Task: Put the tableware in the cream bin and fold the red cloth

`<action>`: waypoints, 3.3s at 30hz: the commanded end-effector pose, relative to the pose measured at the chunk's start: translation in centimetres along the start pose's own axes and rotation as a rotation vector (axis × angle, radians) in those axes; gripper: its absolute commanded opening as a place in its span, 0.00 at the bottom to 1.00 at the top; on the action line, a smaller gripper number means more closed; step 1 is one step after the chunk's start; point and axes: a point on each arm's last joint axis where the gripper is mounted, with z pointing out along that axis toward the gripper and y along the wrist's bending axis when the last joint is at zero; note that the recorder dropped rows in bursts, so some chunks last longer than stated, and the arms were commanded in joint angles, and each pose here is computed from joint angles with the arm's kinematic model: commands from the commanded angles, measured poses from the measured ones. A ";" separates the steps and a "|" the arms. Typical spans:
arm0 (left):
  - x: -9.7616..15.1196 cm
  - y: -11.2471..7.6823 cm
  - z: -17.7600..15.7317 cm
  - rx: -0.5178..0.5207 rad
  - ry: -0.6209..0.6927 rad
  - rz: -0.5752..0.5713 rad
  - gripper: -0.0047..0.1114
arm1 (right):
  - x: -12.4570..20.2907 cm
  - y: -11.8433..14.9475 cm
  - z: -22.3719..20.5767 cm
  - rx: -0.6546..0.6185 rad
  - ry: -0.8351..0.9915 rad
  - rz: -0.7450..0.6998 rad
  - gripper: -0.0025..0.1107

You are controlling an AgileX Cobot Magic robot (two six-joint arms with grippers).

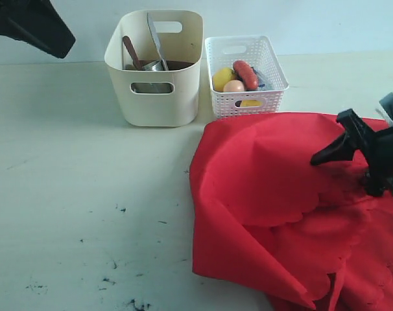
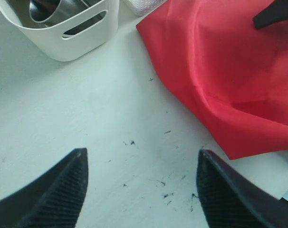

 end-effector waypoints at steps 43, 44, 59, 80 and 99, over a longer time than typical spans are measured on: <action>0.0 0.1 0.1 -0.005 -0.001 -0.002 0.59 | 5.8 17.7 -14.1 -0.428 -0.122 -0.349 0.02; 0.0 0.1 0.1 -0.005 -0.001 -0.002 0.59 | 5.8 16.6 -13.2 -0.391 -0.112 -0.315 0.02; 0.0 0.0 0.1 0.008 -0.003 -0.016 0.59 | -1.2 5.1 -3.7 0.120 -0.324 -0.013 0.15; 0.0 -0.1 0.1 0.017 -0.004 -0.024 0.59 | 3.8 8.1 -12.0 0.313 -0.450 -0.465 0.68; 0.0 -0.1 0.1 0.018 -0.004 -0.028 0.59 | 3.3 10.3 -5.6 0.070 -0.205 -0.577 0.22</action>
